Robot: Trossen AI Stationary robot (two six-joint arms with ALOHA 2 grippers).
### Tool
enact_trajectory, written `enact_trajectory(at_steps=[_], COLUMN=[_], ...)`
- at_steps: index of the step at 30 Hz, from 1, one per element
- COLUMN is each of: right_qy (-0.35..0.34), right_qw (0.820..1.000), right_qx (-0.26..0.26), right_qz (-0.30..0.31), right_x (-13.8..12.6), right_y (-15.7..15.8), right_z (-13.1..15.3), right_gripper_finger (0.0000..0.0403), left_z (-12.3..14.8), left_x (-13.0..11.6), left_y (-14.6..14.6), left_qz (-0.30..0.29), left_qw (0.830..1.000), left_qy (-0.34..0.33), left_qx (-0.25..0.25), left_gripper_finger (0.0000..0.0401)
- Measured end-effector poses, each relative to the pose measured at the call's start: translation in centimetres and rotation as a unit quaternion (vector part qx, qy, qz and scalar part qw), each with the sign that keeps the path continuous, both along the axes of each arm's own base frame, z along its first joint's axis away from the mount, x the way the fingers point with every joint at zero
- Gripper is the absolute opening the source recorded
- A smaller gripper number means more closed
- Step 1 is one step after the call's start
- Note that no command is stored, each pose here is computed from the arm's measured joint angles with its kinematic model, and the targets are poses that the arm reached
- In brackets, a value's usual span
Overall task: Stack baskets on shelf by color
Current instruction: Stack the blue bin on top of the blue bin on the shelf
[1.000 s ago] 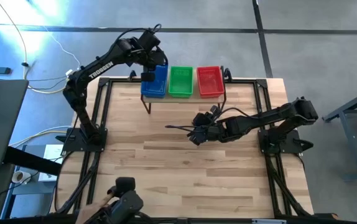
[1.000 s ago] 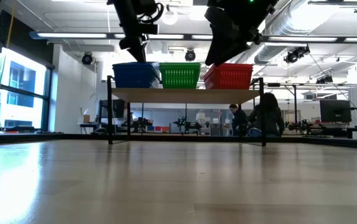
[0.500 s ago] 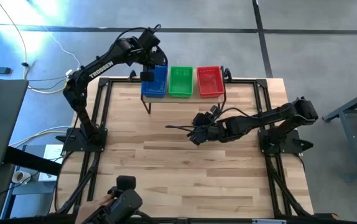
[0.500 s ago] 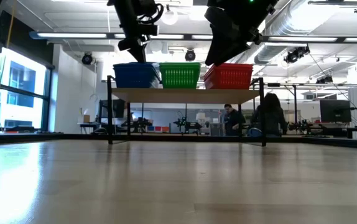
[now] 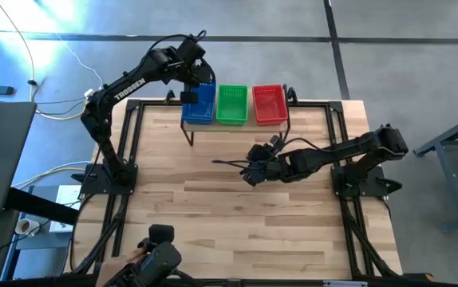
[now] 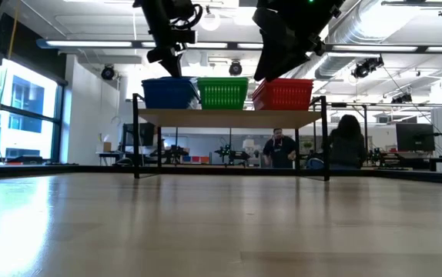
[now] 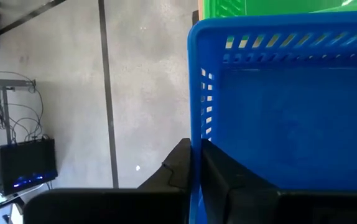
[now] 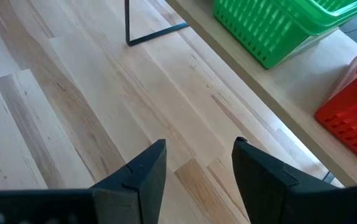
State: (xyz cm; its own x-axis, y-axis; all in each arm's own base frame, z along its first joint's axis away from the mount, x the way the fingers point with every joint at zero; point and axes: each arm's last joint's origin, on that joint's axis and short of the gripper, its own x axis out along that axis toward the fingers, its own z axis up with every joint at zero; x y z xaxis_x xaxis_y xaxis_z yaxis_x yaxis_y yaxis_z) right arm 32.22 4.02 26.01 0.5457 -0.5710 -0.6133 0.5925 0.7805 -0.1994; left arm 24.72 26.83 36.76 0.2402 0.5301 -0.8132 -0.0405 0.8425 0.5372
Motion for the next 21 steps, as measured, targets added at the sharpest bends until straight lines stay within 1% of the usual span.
enact_trajectory(at_steps=[8, 12, 21], right_qy=[0.0, 0.004, 0.004], right_qw=[1.0, 1.0, 1.0], right_qx=[0.0, -0.001, 0.0], right_qz=[0.0, 0.0, 0.0], right_x=[0.0, -0.1, -0.1], right_y=[0.0, 0.0, 0.0], right_z=[0.0, 0.0, 0.0], right_gripper_finger=[0.0167, 0.0167, 0.0167], left_z=[2.0, 3.0, 3.4], left_x=[0.0, -0.4, -1.6], left_y=[-0.2, -0.3, 0.2], left_qz=[-0.011, -0.013, -0.013], left_qw=[0.999, 0.999, 0.999], left_qy=[-0.032, -0.032, -0.043], left_qx=[0.013, 0.017, -0.001], left_gripper_finger=[0.0005, 0.0004, 0.0003])
